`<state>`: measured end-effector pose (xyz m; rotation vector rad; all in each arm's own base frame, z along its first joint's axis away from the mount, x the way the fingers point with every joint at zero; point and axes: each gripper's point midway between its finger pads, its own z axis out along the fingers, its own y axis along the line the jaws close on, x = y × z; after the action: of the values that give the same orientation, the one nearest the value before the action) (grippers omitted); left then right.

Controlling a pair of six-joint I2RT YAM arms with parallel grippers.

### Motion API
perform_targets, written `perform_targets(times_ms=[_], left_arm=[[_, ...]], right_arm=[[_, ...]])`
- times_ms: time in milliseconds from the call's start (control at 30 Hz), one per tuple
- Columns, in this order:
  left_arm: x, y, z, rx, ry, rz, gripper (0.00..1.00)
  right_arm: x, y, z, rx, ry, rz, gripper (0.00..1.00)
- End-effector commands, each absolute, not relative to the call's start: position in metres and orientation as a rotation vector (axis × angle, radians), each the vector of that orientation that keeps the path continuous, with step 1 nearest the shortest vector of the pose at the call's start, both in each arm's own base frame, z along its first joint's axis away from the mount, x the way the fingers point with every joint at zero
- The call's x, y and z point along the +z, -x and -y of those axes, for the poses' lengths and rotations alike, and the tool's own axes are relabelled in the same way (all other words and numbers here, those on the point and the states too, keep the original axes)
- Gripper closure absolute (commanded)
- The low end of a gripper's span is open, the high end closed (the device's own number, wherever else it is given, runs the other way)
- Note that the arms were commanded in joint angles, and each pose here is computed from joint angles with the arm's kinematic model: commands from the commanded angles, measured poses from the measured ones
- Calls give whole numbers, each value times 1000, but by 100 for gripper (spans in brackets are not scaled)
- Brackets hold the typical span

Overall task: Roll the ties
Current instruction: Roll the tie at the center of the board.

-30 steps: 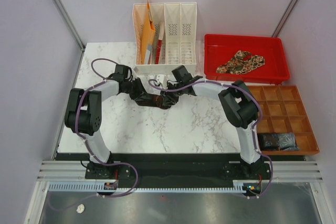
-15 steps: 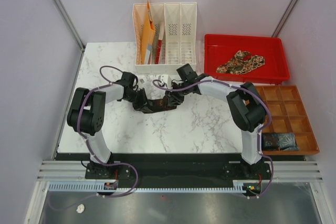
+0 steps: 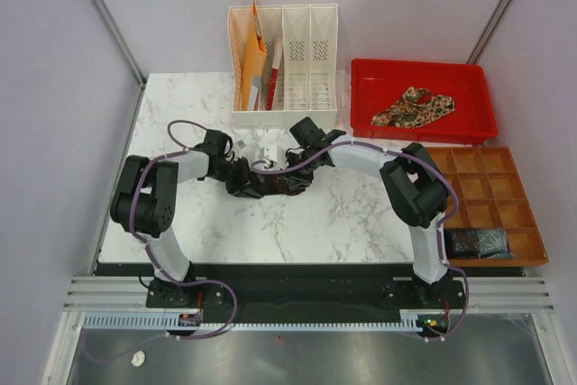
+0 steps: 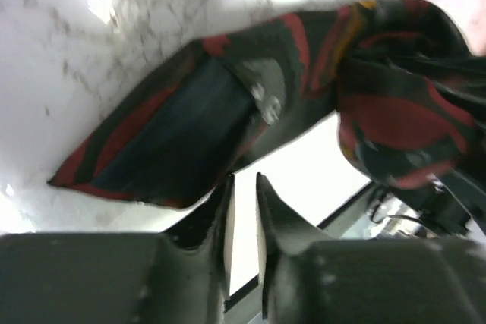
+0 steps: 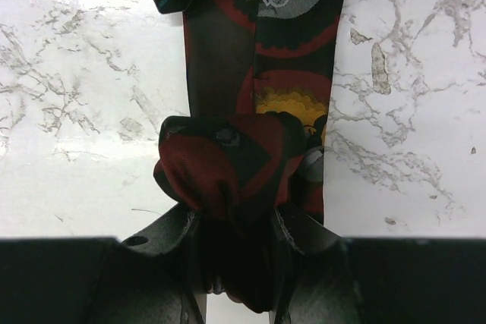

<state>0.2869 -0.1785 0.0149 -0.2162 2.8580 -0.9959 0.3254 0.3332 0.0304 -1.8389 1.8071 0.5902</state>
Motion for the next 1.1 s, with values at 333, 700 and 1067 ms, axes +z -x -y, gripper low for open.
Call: perform_targets(times_ms=[333,700,1067], left_arm=[[92,-312,226,-1415,183,-2491,51],[71,-318,248,-1458,253,-2514,50],[28,-318,230,-1268,341,-2642,88]], right_arm=[[6,-315,-319,493,2011,-1884,100],[10,-316,-327,524,1980,-1896,100],[13,-313,-325,546,1978,-1895,80]])
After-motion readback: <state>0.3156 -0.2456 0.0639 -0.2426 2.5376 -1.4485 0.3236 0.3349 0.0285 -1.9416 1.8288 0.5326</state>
